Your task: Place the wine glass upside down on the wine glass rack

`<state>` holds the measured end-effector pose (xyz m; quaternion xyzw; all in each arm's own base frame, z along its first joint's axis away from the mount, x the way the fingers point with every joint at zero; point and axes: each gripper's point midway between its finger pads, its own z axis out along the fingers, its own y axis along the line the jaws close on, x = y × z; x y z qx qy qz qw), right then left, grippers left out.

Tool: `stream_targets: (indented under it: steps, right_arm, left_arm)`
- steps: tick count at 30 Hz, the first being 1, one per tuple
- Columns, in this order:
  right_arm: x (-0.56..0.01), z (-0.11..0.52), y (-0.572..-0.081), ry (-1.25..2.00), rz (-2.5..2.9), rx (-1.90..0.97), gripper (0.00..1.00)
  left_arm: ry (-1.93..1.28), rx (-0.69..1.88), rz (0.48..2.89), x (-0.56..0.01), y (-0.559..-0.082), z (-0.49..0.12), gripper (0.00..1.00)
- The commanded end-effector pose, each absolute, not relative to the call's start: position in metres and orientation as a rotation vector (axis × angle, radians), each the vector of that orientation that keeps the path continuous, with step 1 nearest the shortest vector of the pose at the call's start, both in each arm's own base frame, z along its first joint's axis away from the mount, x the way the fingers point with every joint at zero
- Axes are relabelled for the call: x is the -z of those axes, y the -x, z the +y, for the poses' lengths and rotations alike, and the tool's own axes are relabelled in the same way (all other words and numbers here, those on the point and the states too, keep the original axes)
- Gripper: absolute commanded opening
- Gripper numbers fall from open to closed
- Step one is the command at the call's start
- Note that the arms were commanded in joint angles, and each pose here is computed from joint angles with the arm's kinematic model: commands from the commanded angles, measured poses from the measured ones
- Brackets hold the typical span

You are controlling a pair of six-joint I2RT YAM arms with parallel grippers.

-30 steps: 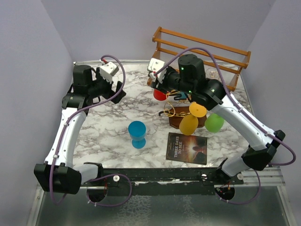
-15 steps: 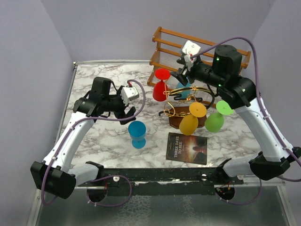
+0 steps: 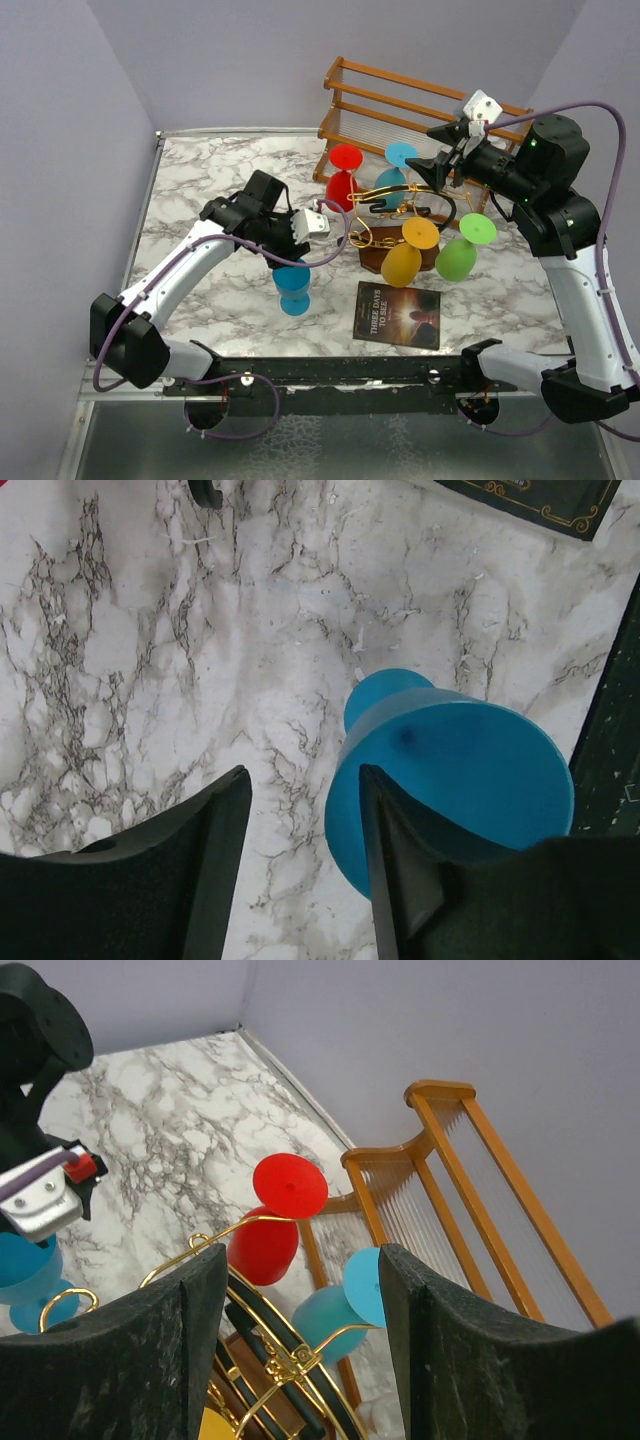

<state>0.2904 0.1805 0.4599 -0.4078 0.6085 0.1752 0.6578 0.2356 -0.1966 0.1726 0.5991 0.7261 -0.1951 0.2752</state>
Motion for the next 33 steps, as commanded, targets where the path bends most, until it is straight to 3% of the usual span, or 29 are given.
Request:
stream_targets:
  steps: [1,12,24,33]
  right_arm:
    - [-0.467,0.181,-0.283,0.924,1.333,-0.435,0.62]
    - [-0.46,0.18,-0.289,0.936,1.344,-0.418,0.63]
    - [-0.448,0.16,-0.327,0.916,1.368,-0.198,0.64]
    - [-0.441,0.188,-0.326,0.973,1.392,-0.389,0.67]
  left_arm:
    - [-1.707,0.456,1.943,-0.169,-0.24,-0.202,0.44]
    - [-1.827,0.471,1.933,-0.171,-0.221,-0.2,0.0]
    - [-1.698,0.203,1.814,-0.24,-0.235,-0.175,0.0]
    - [-1.339,0.168,1.742,-0.322,-0.251,-0.169,0.0]
